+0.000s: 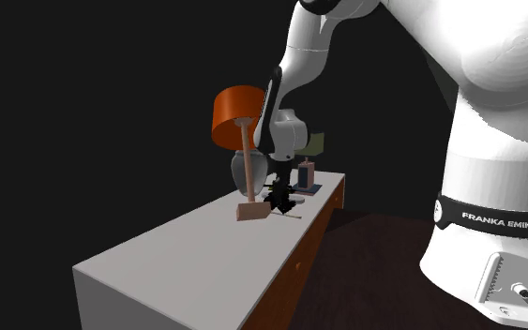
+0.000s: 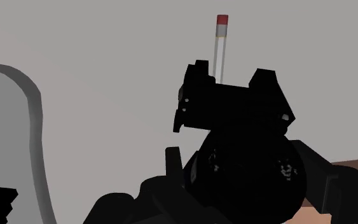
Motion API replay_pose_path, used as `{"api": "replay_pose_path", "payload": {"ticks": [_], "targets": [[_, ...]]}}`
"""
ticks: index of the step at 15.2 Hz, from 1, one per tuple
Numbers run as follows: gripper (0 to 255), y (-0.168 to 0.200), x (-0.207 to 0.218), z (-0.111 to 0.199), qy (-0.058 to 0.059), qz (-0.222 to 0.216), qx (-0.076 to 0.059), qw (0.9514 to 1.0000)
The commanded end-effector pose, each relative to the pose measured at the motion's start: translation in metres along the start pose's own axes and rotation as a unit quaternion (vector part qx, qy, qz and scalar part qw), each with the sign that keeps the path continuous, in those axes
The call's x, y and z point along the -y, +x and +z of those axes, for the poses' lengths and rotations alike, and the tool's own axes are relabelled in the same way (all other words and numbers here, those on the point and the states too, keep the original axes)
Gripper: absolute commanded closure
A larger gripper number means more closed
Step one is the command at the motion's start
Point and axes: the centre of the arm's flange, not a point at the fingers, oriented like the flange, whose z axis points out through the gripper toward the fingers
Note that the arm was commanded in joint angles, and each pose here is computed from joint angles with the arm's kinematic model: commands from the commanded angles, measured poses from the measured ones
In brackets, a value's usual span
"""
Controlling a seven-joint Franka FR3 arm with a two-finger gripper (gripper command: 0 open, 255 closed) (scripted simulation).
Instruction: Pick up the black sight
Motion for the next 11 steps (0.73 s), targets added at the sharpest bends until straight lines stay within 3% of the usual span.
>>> {"api": "replay_pose_path", "payload": {"ticks": [1,11], "targets": [[255,0.001,-0.002,-0.01,0.0,0.0,0.0,1.0],[255,0.004,-0.01,-0.062,0.0,0.0,0.0,1.0]]}}
